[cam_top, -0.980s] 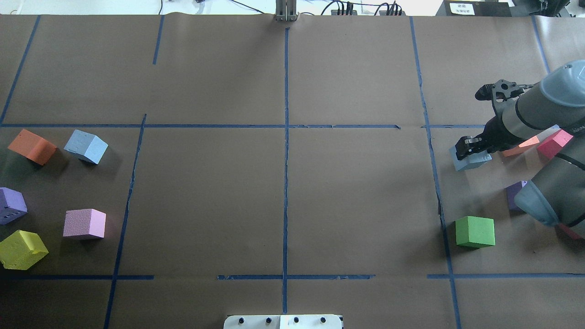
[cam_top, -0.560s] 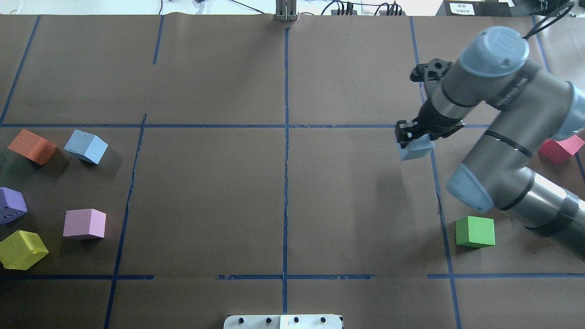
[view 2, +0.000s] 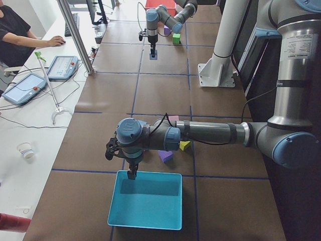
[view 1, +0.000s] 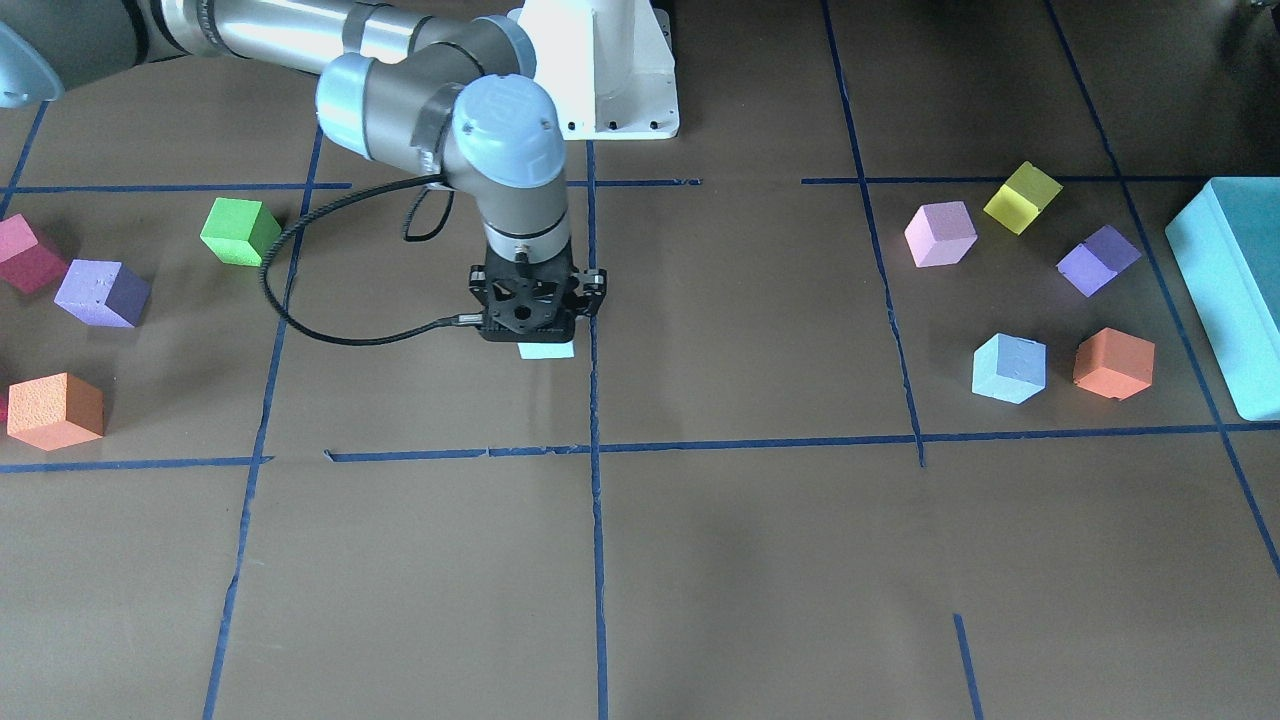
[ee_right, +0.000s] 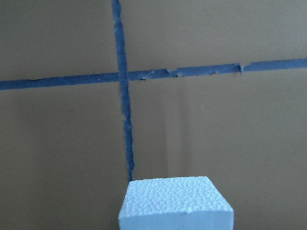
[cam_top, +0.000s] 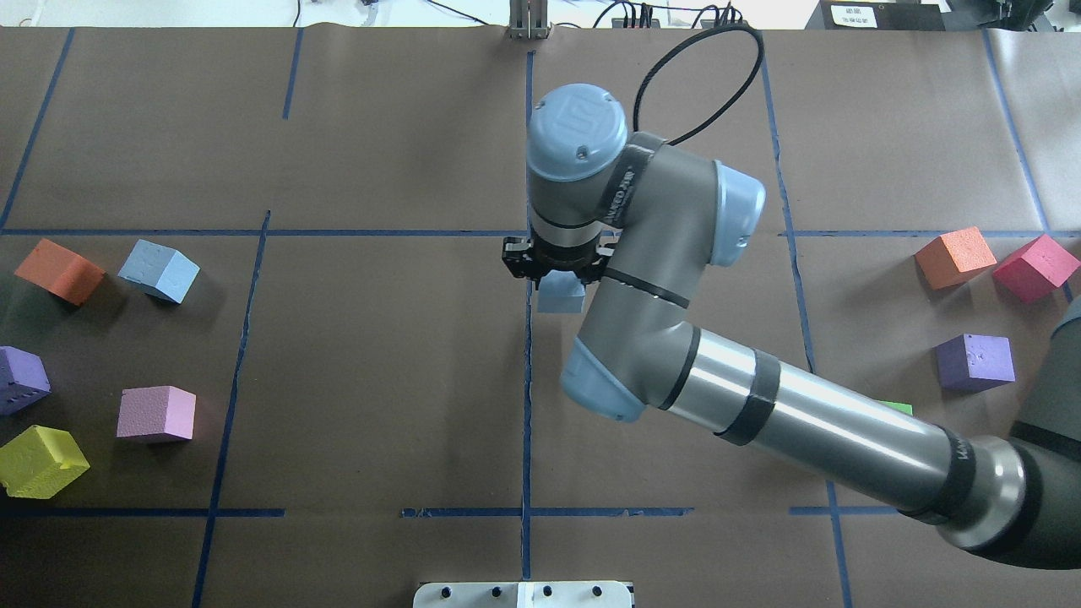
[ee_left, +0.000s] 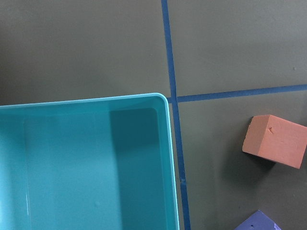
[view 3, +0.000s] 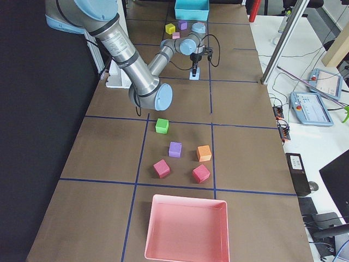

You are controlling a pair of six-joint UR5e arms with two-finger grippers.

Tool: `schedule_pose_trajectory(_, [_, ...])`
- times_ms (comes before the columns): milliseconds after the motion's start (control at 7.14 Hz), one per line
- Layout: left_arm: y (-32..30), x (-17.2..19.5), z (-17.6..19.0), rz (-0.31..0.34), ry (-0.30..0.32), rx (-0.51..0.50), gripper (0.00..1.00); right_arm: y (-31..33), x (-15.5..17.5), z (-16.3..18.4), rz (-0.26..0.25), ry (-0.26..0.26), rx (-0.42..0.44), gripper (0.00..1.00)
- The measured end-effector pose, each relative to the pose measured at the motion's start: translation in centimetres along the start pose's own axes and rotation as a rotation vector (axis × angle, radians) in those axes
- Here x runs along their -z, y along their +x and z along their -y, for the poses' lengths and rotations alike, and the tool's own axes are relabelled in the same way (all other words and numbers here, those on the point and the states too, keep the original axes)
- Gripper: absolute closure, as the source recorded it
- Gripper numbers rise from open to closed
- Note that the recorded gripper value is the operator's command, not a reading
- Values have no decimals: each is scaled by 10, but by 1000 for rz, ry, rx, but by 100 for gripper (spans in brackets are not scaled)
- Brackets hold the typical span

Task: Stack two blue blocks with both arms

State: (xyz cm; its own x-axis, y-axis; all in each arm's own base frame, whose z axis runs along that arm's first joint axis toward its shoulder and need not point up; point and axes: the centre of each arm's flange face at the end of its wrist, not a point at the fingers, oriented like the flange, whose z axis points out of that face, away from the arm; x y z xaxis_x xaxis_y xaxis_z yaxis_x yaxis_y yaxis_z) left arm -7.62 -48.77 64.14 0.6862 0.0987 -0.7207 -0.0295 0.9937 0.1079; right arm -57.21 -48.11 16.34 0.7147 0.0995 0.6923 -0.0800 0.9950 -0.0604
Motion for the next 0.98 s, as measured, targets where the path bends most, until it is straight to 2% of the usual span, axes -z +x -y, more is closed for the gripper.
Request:
schedule_pose_trajectory(420, [-3,-3,-1,0,-4,3,0,-34,-33,-22,-11,14,-30,97])
schedule_pose_trajectory(560, [-3,-3,-2,0,-4,3,0,-35,-41,-23,-10,15,-28,91])
schedule_pose_trajectory(840, [-3,-3,-2,0,-4,4,0,-35,-47,-23,-8,16,-28,34])
schedule_pose_trajectory(980, [-3,-3,-2,-1,-4,3,0,-35,-48,-23,-8,16,-28,10])
